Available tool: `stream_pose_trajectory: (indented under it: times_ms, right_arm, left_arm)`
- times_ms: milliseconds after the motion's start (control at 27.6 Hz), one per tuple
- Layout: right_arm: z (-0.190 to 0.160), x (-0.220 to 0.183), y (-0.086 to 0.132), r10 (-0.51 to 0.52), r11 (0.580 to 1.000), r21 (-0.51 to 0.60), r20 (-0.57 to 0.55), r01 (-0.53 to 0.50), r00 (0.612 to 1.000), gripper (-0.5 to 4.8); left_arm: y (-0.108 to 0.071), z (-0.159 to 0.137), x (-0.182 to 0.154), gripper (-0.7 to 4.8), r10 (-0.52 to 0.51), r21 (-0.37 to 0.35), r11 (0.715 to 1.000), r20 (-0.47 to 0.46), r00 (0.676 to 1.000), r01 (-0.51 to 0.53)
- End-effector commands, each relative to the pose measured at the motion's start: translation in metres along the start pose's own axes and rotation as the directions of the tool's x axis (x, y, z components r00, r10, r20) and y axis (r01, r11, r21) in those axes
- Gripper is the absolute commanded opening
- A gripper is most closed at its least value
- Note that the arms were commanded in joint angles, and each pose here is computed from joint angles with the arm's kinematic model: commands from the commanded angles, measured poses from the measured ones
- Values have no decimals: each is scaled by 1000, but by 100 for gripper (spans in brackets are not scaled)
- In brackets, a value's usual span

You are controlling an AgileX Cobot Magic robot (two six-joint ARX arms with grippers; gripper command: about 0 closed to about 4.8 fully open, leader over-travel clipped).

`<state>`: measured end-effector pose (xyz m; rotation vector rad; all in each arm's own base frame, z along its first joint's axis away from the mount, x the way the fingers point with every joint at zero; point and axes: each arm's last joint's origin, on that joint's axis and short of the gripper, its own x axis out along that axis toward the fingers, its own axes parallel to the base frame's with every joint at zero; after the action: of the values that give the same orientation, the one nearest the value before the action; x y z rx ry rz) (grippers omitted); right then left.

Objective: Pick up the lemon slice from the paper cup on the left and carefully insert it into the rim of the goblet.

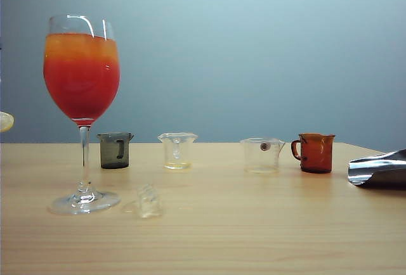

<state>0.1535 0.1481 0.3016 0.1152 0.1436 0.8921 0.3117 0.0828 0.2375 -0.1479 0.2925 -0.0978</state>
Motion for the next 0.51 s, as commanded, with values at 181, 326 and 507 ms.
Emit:
stream_pose_trajectory:
  times_ms: [181,326,507]
  right_arm:
    - [3,10,-4,-40,999,-25,66,42,997,-6]
    - [3,10,-4,-41,999,-29,67,43,997,-6]
    - [3,10,-4,-42,999,-29,66,44,997,-6]
  left_arm:
    - [3,-2,5,261,-51,-72,996,-103,993,44]
    - [4,-3,5,345,-35,-69,997,-104,994,28]
    - [8,-8,14,346,-33,-62,998,-97,995,28]
